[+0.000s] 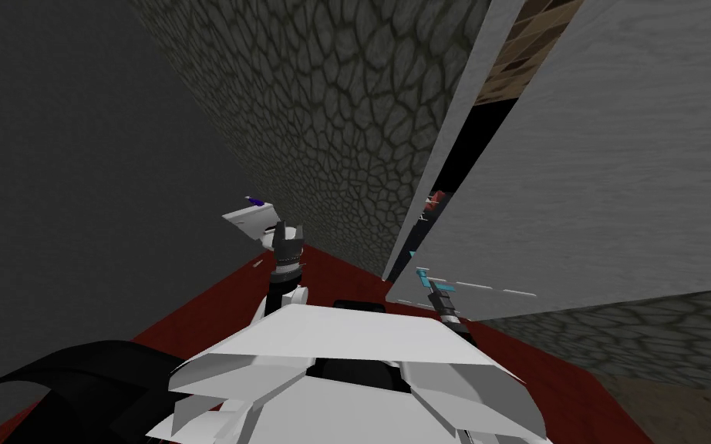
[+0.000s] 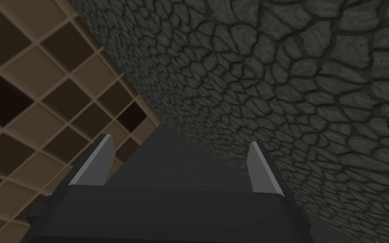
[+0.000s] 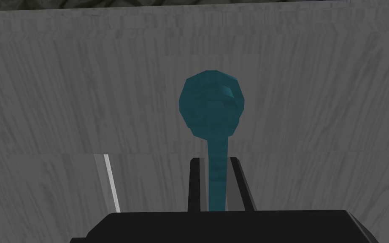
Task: Pull the door open
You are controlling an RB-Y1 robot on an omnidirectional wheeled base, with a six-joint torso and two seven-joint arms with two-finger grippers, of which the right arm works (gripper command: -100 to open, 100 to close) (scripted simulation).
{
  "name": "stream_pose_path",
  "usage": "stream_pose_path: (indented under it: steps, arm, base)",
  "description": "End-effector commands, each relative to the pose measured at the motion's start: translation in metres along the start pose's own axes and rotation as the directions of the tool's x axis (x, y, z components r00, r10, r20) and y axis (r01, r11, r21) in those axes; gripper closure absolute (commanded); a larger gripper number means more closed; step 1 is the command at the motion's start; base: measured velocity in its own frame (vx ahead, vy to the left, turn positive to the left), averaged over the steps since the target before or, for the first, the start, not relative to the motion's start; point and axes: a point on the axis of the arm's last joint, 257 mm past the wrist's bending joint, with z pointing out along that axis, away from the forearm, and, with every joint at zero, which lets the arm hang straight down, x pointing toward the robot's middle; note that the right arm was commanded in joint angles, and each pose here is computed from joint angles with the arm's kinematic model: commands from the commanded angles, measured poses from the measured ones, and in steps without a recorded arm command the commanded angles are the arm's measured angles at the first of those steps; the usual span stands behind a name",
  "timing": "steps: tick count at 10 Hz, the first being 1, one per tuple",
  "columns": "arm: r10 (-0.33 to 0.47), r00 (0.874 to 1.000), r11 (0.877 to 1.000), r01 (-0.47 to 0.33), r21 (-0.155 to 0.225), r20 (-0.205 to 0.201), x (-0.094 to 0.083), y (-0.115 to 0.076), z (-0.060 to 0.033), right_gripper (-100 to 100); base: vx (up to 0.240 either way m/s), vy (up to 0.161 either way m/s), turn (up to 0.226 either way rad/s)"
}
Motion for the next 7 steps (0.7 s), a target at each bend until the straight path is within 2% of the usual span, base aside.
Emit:
stream_pose_path:
  steps: [1, 6, 7]
  arm:
    - [0.001, 1.000, 1.000, -0.001, 0.001, -0.014, 0.000, -0.001, -0.0105, 100]
    - [0.002, 0.999, 1.000, -0.002, -0.003, -0.052, -0.003, 0.001, -0.0367, 100]
    - [0.001, 0.999, 1.000, -0.001, 0.000, -0.048, -0.003, -0.001, -0.0335, 100]
  base:
    - [-0.200, -0.061, 0.148]
    - [-0.205, -0.059, 0.155]
    - [-0.090, -0.029, 0.025]
